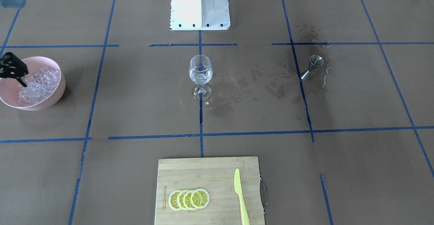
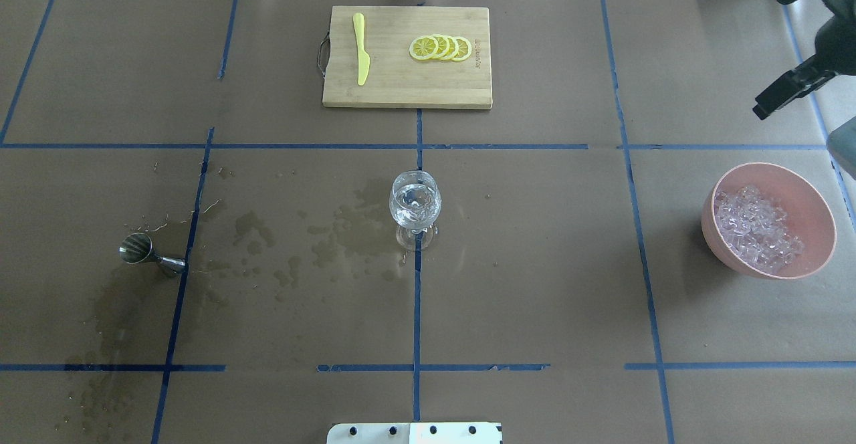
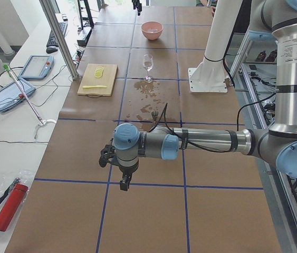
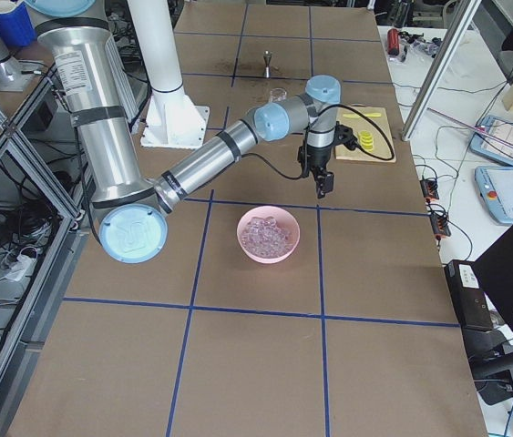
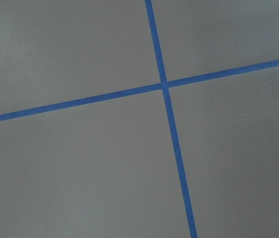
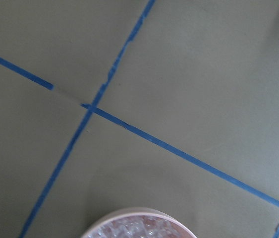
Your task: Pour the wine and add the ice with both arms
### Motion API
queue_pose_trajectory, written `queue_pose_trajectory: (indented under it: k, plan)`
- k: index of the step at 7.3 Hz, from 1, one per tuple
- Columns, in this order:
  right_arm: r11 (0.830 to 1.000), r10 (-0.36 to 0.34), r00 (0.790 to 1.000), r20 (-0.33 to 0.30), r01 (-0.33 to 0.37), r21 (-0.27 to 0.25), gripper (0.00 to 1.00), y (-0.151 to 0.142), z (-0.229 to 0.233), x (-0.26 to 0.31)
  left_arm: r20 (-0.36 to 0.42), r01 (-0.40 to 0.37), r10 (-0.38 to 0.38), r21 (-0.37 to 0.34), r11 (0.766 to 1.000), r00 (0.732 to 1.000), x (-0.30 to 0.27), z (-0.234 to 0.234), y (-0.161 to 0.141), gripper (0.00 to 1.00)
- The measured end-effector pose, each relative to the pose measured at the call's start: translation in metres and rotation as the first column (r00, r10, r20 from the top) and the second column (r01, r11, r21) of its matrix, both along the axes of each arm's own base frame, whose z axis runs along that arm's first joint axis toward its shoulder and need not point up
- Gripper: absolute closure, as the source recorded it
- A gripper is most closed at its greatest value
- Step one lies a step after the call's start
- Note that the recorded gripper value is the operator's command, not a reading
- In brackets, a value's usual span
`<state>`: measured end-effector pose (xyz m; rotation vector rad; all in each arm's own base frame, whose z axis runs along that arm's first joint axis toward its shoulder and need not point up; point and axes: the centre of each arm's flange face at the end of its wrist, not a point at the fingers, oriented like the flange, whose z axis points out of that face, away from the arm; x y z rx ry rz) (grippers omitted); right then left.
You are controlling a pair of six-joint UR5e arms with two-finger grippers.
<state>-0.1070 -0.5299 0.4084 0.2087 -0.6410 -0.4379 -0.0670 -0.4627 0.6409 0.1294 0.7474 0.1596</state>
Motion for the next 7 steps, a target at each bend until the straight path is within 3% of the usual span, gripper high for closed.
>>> queue_pose_trajectory:
  k: [2,4,5,7]
  plan:
    - [0.997,-0.005,0.999,-0.033,0.002,-0.071,0.00,0.025,0.079,0.065,0.000,0.000,0.000,0.001,1.000,1.000,0.000,-0.001,0.001,0.00]
    - [0.979,0.036,0.998,-0.060,-0.048,-0.200,0.00,0.057,0.152,0.105,-0.001,-0.002,0.002,0.011,1.000,1.000,0.001,-0.005,0.001,0.00]
    - [0.970,0.056,0.996,-0.065,-0.069,-0.233,0.00,0.065,0.176,0.117,-0.001,-0.002,0.002,0.014,1.000,1.000,0.001,-0.007,0.001,0.00]
    - [0.964,0.091,0.994,-0.056,-0.102,-0.246,0.00,0.076,0.216,0.134,-0.001,-0.003,0.003,0.017,1.000,1.000,0.002,-0.008,0.001,0.00]
